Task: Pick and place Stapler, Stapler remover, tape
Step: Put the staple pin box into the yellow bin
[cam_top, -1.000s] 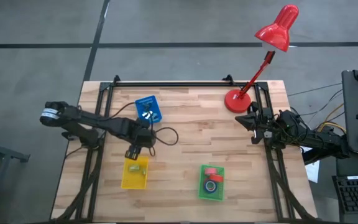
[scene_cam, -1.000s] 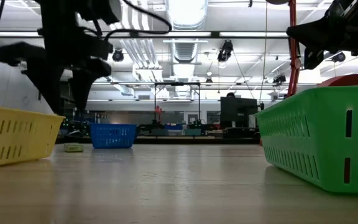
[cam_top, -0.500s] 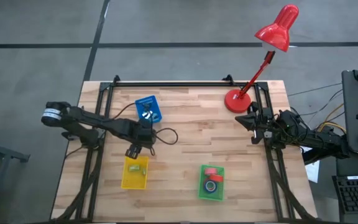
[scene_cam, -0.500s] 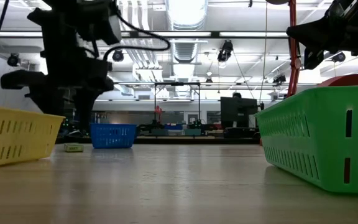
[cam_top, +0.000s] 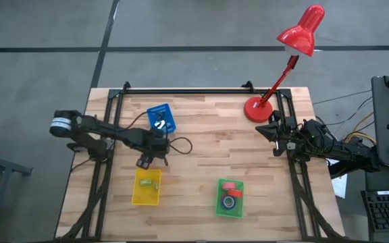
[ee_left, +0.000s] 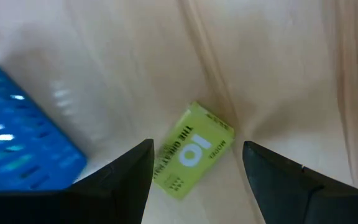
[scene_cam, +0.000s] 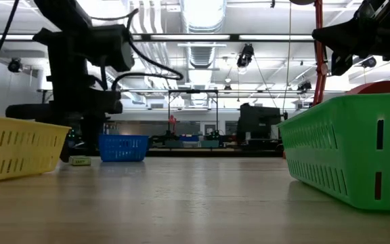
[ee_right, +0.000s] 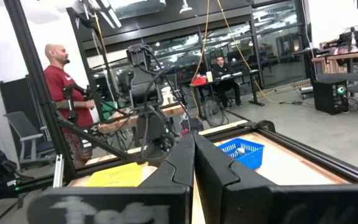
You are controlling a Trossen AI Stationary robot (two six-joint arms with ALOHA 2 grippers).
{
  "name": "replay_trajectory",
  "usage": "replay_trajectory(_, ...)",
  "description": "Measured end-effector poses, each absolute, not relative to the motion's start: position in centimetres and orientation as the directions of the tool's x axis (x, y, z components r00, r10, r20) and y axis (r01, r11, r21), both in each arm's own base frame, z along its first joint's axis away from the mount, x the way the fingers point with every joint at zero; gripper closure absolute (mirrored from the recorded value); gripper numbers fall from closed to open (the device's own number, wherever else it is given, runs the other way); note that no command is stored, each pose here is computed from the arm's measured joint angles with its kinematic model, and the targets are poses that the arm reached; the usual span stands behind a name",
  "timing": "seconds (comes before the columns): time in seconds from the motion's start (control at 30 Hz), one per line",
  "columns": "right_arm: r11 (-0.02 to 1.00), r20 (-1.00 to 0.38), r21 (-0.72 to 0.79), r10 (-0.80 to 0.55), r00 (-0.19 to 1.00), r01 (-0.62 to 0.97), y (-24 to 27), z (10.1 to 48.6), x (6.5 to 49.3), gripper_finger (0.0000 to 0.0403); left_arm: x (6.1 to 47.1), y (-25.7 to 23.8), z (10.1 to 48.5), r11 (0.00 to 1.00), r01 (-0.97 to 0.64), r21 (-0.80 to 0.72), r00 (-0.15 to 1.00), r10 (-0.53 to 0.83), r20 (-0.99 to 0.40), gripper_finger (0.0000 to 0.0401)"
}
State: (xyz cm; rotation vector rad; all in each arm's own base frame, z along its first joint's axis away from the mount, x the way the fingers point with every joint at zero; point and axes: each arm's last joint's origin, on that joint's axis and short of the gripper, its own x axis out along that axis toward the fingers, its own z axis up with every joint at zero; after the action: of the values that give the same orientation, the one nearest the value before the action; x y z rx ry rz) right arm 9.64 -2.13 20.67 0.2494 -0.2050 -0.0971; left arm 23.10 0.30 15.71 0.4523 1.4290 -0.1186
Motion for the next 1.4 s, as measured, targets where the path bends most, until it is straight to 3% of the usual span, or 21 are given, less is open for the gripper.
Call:
replay_trajectory(0.47,0.965,0.189,0.254,-0.120,0.975,0.070,-2.1,20.7,9.6,0.0394,23.4,0.6,15.0,0.917,0.357,0.178,0.108,0.149,-0.983,0.0160)
replay_trajectory(1.07,0.965,0.189,0.255,-0.121,0.974,0.070,-2.1,20.7,9.6,0.0394,23.7,0.6,15.1,0.927,0.326,0.185,0.133,0.149,-0.980,0.0285)
replay_trajectory(1.4,0.965,0.189,0.254,-0.121,0.974,0.070,-2.1,20.7,9.6,0.0394,24.2,0.5,16.6,0.951,0.256,0.174,0.119,0.147,-0.982,0.0271)
